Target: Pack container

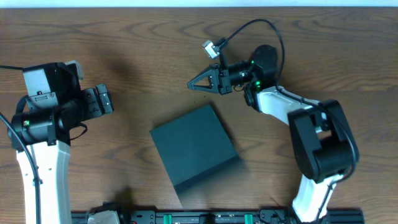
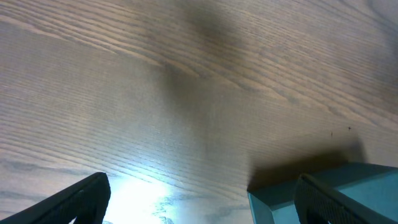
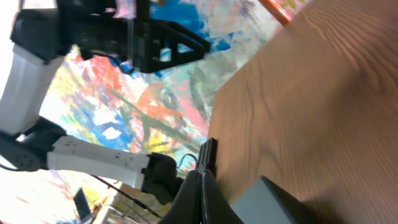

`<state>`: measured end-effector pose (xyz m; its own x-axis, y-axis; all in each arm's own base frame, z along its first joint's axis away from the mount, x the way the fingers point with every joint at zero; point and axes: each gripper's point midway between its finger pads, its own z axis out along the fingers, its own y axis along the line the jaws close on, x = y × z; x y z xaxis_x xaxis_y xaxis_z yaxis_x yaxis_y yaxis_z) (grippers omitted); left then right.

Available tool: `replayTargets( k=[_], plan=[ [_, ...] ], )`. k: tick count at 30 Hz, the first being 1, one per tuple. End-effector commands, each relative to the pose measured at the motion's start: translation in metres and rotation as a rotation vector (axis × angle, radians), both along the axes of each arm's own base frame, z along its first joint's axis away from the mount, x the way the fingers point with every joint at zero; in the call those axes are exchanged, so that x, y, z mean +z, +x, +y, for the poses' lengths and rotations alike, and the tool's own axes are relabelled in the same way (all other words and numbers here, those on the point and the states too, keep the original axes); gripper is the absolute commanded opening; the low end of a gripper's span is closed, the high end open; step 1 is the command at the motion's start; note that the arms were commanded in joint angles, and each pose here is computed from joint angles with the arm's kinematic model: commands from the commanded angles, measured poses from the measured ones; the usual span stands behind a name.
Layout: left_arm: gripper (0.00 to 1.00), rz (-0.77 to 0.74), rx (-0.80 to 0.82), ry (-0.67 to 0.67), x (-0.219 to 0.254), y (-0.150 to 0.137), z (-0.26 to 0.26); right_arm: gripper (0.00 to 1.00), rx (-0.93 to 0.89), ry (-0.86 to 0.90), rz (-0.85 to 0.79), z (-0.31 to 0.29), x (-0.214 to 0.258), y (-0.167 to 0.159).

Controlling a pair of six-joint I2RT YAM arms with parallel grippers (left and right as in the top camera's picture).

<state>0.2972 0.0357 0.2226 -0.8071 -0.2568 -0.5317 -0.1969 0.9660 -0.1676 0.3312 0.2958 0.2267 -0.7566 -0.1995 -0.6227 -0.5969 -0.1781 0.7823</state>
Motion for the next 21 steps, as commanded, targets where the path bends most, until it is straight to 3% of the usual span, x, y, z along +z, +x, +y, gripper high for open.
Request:
replayTargets(
  k=[1, 8, 14, 16, 18, 21],
  plan=[
    [0.95, -0.011, -0.008, 0.006, 0.004, -0.001, 0.000, 0.01, 0.032, 0.024, -0.097, -0.006, 0.041, -0.019],
    [0.95, -0.011, -0.008, 0.006, 0.004, -0.001, 0.000, 0.02, 0.056, 0.072, -0.256, -0.012, 0.095, -0.051],
    [0.95, -0.011, -0.008, 0.006, 0.004, -0.001, 0.000, 0.02, -0.060, 0.102, -0.348, -0.011, 0.124, -0.060],
    [0.95, -0.011, -0.008, 0.006, 0.004, -0.001, 0.000, 0.02, -0.186, 0.012, -0.296, -0.010, 0.107, -0.048],
    [0.95, -0.011, -0.008, 0.006, 0.004, -0.001, 0.000, 0.01, -0.435, -0.281, -0.170, -0.019, 0.051, -0.025],
    [0.95, -0.011, -0.008, 0.006, 0.004, -0.001, 0.000, 0.01, -0.597, -0.605, -0.102, -0.041, -0.003, -0.029]
  ],
)
